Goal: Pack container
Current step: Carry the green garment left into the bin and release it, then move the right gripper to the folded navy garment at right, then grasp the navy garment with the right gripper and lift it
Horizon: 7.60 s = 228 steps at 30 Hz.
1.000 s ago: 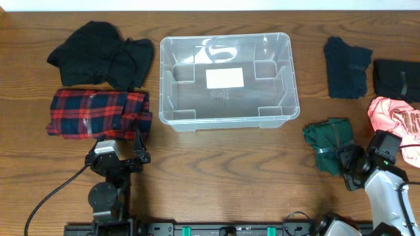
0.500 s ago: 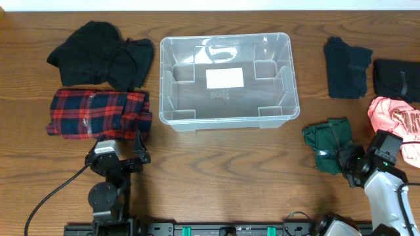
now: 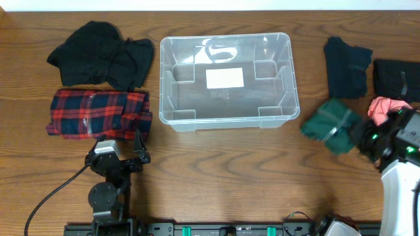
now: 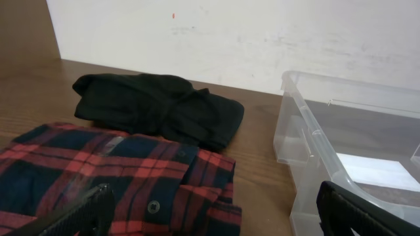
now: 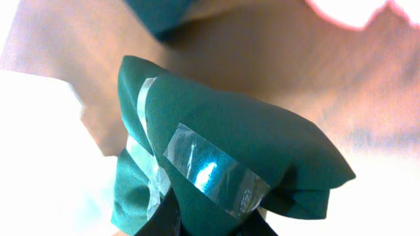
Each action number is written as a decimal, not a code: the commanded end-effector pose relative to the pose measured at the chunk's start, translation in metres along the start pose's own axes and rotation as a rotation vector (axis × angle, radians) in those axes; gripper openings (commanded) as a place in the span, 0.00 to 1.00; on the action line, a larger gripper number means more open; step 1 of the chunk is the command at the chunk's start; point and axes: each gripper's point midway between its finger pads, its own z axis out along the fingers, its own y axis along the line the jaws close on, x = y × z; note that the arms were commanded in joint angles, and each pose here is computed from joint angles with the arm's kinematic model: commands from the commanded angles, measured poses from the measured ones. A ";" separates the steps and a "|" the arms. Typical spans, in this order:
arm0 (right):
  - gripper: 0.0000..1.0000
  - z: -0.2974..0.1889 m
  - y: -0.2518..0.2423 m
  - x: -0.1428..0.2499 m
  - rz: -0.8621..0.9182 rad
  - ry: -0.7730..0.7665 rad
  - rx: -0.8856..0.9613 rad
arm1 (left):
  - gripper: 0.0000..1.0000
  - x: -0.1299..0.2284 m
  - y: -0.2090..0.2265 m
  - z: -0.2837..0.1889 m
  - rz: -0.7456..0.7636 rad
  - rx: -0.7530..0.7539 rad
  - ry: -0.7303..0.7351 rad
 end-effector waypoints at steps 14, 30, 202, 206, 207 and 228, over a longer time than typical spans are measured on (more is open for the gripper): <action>0.01 -0.117 0.263 -0.014 -0.561 -0.283 -0.495 | 0.98 0.015 0.005 0.001 0.006 -0.020 0.044; 0.01 0.002 0.399 0.145 -0.616 -0.138 -0.693 | 0.98 0.015 0.005 0.001 0.006 -0.020 0.044; 0.99 0.182 0.032 -0.126 -0.684 0.288 -0.090 | 0.98 0.015 0.005 0.001 0.006 -0.020 0.044; 0.99 0.182 0.030 -0.128 -0.604 0.288 -0.081 | 0.98 0.015 0.005 0.001 0.006 -0.020 0.044; 0.99 0.181 0.032 -0.126 -0.595 0.296 -0.094 | 0.98 0.015 0.005 0.001 0.006 -0.020 0.044; 0.99 0.181 0.063 -0.090 -0.580 0.385 -0.153 | 0.98 0.015 0.005 0.001 0.006 -0.020 0.044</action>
